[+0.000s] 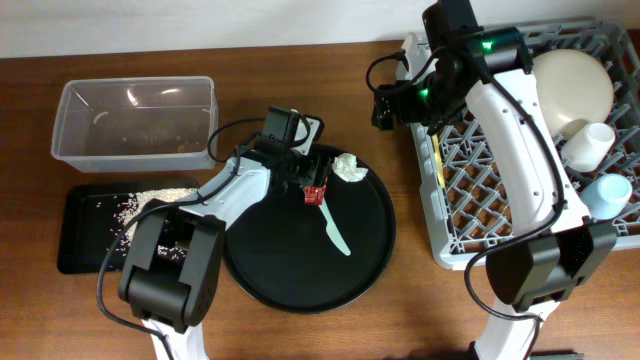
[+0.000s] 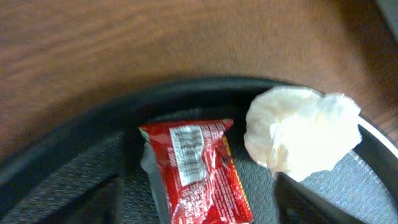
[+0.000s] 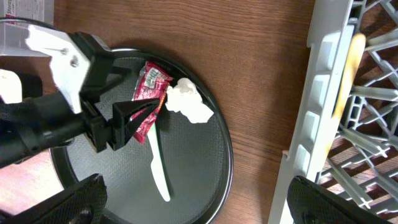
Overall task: Sort waste into correct bins and load items into the dishwasher rack
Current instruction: 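Grasp the red wrapper on the round tray with the left gripper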
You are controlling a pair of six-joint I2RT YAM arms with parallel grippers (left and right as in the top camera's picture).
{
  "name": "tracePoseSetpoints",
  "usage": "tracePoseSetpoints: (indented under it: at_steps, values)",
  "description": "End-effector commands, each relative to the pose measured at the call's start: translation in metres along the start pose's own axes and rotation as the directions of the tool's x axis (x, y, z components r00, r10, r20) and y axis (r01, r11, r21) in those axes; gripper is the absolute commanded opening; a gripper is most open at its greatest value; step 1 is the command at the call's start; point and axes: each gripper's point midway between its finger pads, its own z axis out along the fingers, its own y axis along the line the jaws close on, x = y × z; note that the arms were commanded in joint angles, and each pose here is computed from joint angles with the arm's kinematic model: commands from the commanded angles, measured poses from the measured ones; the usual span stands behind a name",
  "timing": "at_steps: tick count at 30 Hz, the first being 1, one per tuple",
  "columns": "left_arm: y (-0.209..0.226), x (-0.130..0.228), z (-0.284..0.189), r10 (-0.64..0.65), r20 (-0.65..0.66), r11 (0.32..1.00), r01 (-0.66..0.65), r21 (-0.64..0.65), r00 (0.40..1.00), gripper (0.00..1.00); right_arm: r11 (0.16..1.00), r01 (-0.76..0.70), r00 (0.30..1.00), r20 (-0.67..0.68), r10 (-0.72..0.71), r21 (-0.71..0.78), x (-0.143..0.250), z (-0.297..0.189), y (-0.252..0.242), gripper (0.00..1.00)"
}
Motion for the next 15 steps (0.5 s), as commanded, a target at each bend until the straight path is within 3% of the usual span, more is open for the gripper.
tracePoseSetpoints:
  at_steps: [1,3,6,15]
  values:
    - [0.000,0.002,0.004,0.017,-0.009,1.000,-0.018,-0.025,1.000,0.68,1.000,0.001,1.000,0.002,-0.001,-0.008,0.000,-0.002,0.001,0.97]
    - [0.001,0.002,0.004,0.018,-0.010,0.999,-0.019,-0.027,1.000,0.68,1.000,0.000,1.000,0.001,0.000,-0.008,0.000,-0.002,0.001,0.97]
    - [0.021,0.004,0.002,0.049,-0.022,0.989,-0.052,-0.141,0.999,0.69,1.000,-0.001,1.000,-0.005,0.001,-0.008,0.001,-0.002,0.001,0.97]
    - [0.003,0.016,0.005,0.140,-0.076,0.986,-0.146,-0.081,0.987,0.68,1.000,-0.002,1.000,-0.005,0.002,-0.008,0.002,-0.002,0.001,0.98]
